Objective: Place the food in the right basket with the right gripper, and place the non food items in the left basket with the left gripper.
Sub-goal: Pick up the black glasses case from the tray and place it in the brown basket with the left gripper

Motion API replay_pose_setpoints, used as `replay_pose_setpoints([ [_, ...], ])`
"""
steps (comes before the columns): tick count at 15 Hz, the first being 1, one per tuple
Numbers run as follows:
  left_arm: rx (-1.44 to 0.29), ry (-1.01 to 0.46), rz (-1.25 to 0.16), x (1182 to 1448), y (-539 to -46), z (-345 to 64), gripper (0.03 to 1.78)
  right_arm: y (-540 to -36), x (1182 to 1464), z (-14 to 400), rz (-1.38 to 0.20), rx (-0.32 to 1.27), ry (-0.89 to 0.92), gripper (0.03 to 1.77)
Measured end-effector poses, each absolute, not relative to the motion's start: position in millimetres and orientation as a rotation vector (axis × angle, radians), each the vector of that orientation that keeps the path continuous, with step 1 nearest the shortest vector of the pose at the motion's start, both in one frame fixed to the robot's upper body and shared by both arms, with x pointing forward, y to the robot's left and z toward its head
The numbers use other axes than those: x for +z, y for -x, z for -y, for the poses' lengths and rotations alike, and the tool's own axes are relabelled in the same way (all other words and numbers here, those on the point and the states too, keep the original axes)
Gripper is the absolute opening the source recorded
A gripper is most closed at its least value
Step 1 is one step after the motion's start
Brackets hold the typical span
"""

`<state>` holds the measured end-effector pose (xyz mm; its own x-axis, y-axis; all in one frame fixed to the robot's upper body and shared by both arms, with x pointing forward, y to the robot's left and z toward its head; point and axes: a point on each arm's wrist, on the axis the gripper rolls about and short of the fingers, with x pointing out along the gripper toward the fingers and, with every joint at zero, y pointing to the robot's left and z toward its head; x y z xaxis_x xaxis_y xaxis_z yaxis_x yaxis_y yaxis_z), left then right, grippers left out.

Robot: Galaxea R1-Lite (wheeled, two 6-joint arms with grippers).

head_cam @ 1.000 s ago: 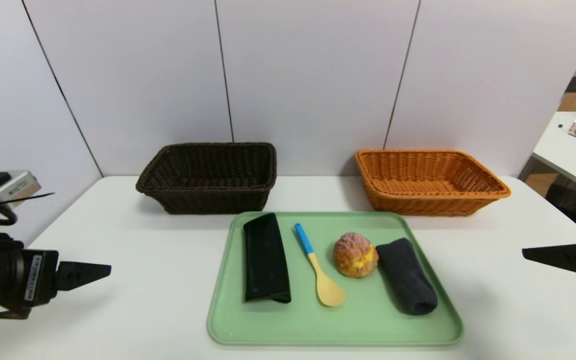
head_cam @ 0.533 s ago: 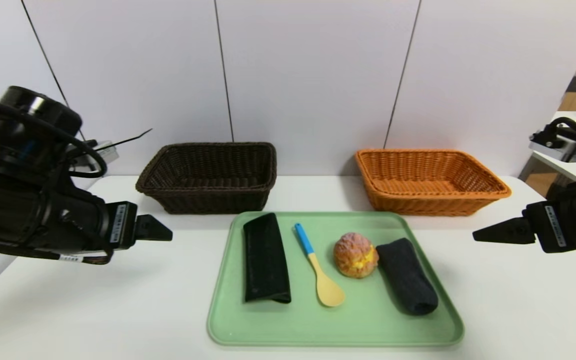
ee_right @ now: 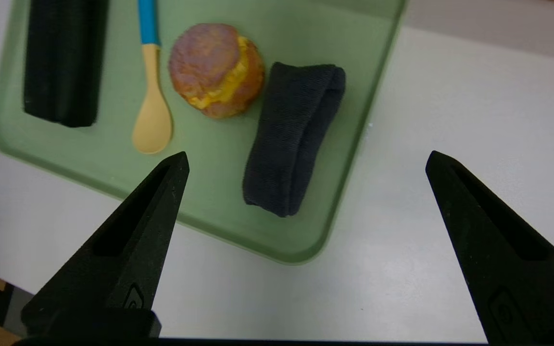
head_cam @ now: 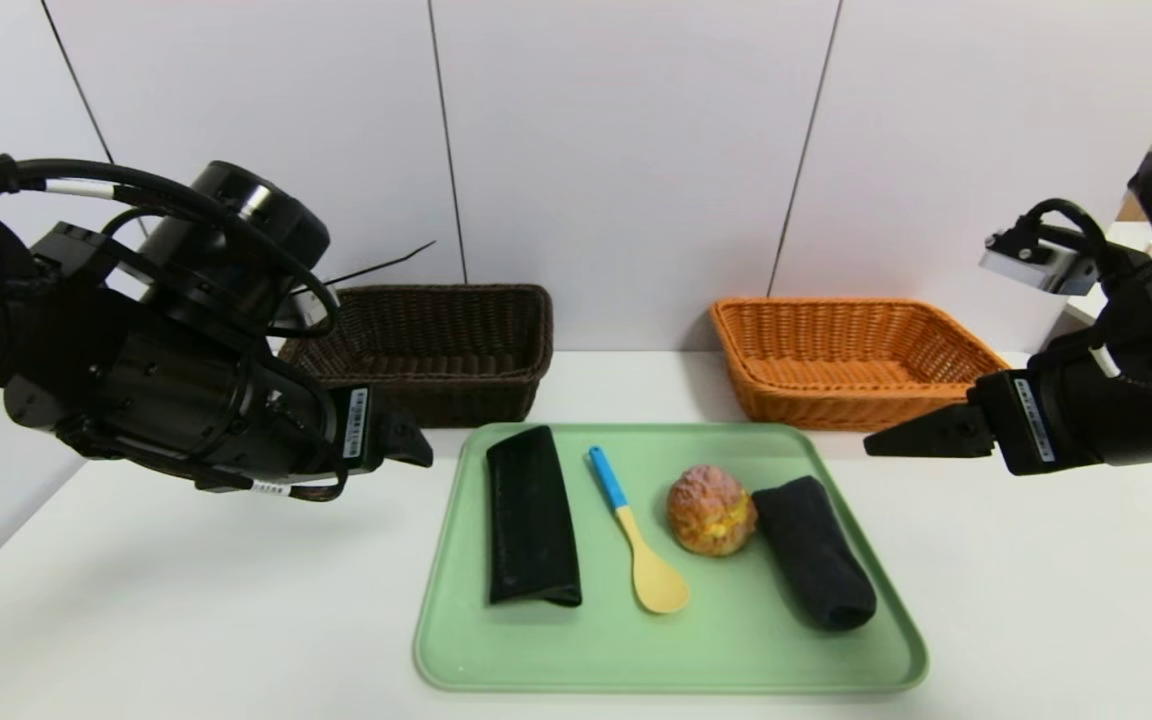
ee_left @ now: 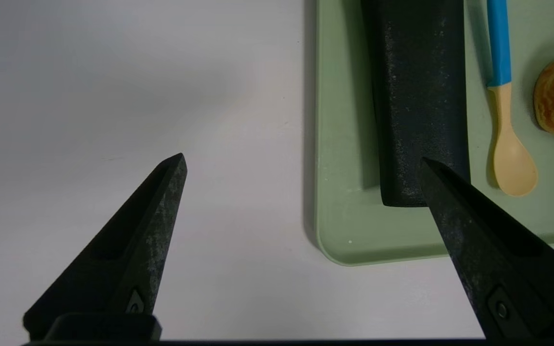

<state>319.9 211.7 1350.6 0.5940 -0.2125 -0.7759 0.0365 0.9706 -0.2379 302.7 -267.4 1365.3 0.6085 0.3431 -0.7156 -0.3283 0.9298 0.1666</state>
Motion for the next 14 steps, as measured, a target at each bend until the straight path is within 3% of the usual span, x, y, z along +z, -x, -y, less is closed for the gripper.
replay_pose_setpoints([
  [14,-0.203,0.207,-0.997,1343,-329,-142,1.69,-248,1425,265,-0.601,0.570,-0.069,1.70],
])
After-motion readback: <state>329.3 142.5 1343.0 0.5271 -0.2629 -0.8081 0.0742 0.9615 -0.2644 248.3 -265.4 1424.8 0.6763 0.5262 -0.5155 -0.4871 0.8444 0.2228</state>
